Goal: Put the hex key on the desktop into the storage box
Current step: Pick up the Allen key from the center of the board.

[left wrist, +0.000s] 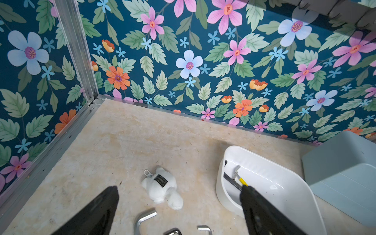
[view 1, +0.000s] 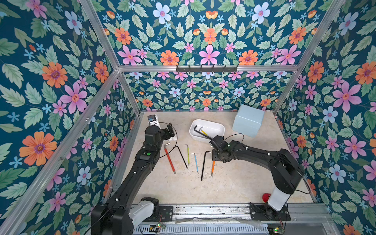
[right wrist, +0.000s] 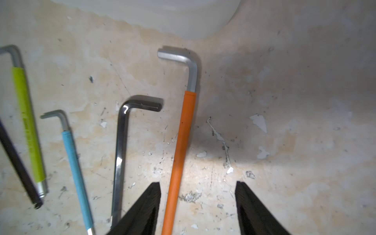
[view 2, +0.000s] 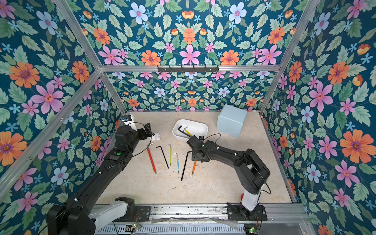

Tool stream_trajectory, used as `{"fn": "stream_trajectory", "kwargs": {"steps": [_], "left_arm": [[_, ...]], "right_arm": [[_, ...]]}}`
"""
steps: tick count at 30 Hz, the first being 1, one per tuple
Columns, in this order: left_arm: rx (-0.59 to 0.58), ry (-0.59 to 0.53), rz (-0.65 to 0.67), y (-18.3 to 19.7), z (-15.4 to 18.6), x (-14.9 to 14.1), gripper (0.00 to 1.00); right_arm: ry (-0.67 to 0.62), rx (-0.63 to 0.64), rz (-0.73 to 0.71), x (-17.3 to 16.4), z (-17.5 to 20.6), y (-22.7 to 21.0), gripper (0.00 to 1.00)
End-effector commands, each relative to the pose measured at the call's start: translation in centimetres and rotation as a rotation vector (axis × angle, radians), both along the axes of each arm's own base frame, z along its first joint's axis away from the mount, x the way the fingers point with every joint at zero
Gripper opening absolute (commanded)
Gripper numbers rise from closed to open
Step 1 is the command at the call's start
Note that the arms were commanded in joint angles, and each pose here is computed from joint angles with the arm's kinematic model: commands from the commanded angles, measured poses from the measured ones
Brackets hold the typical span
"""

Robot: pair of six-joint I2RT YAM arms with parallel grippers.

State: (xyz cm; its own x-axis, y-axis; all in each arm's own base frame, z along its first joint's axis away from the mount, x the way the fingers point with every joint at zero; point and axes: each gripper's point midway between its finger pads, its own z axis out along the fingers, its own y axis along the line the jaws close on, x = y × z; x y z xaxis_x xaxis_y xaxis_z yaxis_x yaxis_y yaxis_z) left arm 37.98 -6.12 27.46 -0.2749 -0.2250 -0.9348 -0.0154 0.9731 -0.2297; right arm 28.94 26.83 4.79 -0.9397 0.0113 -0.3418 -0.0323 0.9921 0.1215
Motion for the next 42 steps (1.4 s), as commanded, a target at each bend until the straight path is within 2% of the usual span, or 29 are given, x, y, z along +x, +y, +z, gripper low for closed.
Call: {"fn": "stream_trajectory", "kwargs": {"steps": [1, 15, 27, 35, 37, 41, 42], "left_arm": [[-0.011, -0.014, -0.003, -0.1, 0.3, 0.0, 1.00], [0.023, -0.014, 0.021, 0.5, 0.4, -0.2, 0.99], [0.049, -0.027, 0.035, 1.0, 1.0, -0.6, 1.00], [0.047, -0.034, 0.035, 1.0, 1.4, -0.5, 0.99], [0.048, -0.033, 0.035, 1.0, 1.4, -0.5, 1.00], [0.048, -0.033, 0.039, 1.1, 1.3, -0.7, 1.00], [0.047, -0.035, 0.039, 1.1, 1.4, -0.7, 0.99]], "right_arm": [[0.019, 0.012, -0.002, 0.0, -1.0, 1.3, 0.64], [0.074, -0.049, 0.003, -0.3, -3.3, 1.6, 0.60], [0.152, -0.146, 0.033, -2.0, -5.0, 1.0, 0.46], [0.198, -0.162, 0.053, -3.2, -6.1, 0.6, 0.26], [0.212, -0.156, 0.056, -3.5, -6.5, 0.5, 0.20], [0.220, -0.155, 0.059, -3.9, -6.8, 0.3, 0.00], [0.218, -0.159, 0.061, -3.9, -6.8, 0.2, 0.00]]}}
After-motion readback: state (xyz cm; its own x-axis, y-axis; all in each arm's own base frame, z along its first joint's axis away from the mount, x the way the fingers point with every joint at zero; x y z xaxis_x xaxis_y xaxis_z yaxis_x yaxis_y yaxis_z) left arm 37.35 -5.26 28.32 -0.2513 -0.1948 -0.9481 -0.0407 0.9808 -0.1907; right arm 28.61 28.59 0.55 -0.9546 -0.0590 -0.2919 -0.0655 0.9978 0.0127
